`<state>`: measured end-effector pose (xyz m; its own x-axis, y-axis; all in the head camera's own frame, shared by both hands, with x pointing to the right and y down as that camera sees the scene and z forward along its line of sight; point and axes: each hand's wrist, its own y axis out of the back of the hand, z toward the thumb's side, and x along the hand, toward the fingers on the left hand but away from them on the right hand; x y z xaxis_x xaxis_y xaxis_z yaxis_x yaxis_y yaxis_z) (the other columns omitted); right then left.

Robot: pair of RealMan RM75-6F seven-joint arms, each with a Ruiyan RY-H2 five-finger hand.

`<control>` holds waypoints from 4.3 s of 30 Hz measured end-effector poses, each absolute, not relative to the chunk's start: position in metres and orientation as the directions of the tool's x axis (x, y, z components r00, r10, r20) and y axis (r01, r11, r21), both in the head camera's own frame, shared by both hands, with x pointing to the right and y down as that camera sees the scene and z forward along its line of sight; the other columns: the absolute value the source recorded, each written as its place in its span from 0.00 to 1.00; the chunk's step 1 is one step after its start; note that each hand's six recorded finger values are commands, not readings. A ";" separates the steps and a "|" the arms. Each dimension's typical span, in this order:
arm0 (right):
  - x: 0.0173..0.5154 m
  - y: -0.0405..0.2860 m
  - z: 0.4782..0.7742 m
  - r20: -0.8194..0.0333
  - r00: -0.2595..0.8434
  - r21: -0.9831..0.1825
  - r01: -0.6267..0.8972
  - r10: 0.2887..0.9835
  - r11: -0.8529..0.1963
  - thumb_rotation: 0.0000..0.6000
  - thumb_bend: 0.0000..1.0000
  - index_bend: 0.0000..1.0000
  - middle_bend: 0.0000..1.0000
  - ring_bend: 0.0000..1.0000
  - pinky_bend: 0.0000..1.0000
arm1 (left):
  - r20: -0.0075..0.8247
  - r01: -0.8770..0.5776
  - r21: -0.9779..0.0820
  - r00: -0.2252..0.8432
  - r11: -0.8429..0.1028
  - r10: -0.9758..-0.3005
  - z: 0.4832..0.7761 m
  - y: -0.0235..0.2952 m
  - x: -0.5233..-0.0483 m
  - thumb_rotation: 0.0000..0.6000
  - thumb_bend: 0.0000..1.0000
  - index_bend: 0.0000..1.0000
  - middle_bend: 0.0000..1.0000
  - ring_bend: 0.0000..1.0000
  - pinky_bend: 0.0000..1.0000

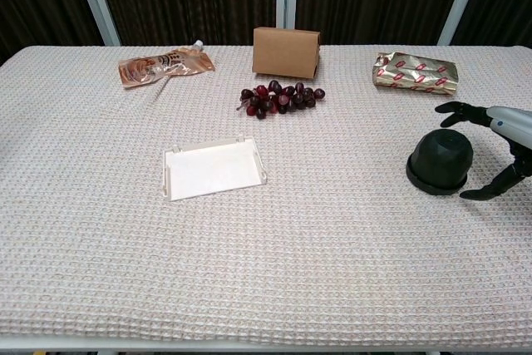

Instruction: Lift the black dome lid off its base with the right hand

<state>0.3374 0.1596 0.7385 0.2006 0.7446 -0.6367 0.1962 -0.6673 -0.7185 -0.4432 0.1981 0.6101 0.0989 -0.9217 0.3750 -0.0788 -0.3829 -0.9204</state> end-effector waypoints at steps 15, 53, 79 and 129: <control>0.326 0.160 0.747 -0.645 0.221 -0.701 0.210 0.732 -0.681 1.00 0.03 0.00 0.18 0.00 0.00 | 0.376 -0.079 -0.920 0.095 -0.383 -0.922 0.610 0.198 -0.445 1.00 0.02 0.17 0.11 0.08 0.30; 0.321 0.145 0.735 -0.573 0.226 -0.756 0.227 0.788 -0.614 1.00 0.10 0.35 0.41 0.04 0.00 | 0.379 -0.079 -0.919 0.094 -0.387 -0.921 0.610 0.199 -0.445 1.00 0.02 0.17 0.11 0.08 0.30; 0.287 0.096 0.585 -0.160 0.363 -0.914 0.298 0.918 -0.276 1.00 0.10 0.40 0.44 0.09 0.00 | 0.368 -0.092 -0.921 0.111 -0.379 -0.923 0.607 0.198 -0.437 1.00 0.02 0.17 0.11 0.08 0.30; 0.207 0.117 0.676 -0.487 0.501 -0.826 0.002 0.715 -0.564 1.00 0.10 0.40 0.45 0.11 0.00 | 0.376 -0.102 -0.917 0.096 -0.385 -0.922 0.610 0.198 -0.441 1.00 0.02 0.17 0.11 0.08 0.30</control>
